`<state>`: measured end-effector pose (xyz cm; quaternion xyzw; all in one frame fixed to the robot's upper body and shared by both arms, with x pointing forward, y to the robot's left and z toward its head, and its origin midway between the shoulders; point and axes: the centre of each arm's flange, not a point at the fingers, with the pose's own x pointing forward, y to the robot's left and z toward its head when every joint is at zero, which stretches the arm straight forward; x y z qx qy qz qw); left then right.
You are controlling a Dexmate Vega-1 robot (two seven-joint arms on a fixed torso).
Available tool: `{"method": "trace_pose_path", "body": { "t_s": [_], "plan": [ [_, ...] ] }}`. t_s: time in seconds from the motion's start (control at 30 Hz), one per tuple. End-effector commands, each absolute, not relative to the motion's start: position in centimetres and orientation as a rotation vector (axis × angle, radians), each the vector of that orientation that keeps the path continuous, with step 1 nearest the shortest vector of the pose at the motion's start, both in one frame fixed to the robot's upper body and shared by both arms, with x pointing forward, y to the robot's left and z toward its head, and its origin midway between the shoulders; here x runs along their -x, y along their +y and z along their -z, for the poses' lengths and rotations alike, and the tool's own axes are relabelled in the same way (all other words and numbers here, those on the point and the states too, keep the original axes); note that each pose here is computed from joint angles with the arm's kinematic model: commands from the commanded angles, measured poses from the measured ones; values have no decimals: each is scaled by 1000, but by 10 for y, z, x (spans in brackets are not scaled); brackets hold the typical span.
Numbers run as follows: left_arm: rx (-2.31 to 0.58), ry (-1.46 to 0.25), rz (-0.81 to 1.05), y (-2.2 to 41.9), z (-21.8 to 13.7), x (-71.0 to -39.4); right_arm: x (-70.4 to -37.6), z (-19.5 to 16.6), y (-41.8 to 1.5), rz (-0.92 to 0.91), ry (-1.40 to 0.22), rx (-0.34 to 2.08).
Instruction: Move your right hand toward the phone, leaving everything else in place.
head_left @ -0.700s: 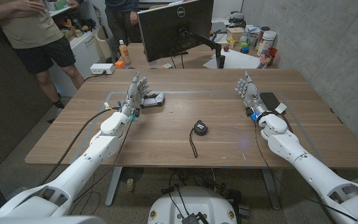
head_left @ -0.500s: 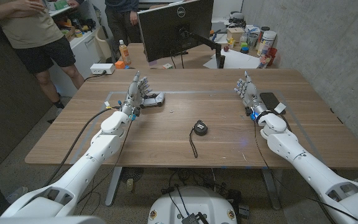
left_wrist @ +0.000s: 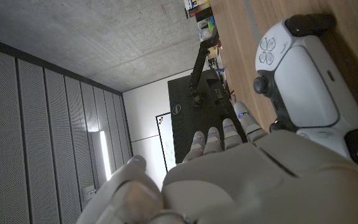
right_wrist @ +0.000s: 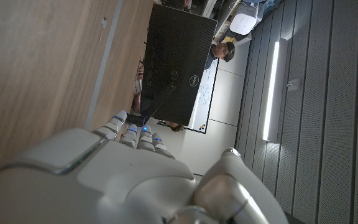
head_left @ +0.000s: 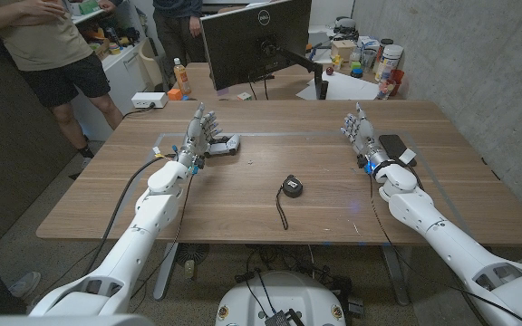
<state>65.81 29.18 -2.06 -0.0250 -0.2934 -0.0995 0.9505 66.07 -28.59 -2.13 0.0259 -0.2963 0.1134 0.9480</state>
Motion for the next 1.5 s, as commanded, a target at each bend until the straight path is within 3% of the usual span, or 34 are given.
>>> {"method": "trace_pose_path", "body": {
  "t_s": [0.03,0.77,1.5],
  "plan": [
    [43,-588,208,291,23,-659,-655,15,-286,-198,-663,33],
    [39,-582,213,291,23,-660,-639,-1,-288,0,-891,513],
    [45,-583,234,289,20,-662,-626,12,-261,121,-1104,1053]
  ]
}}
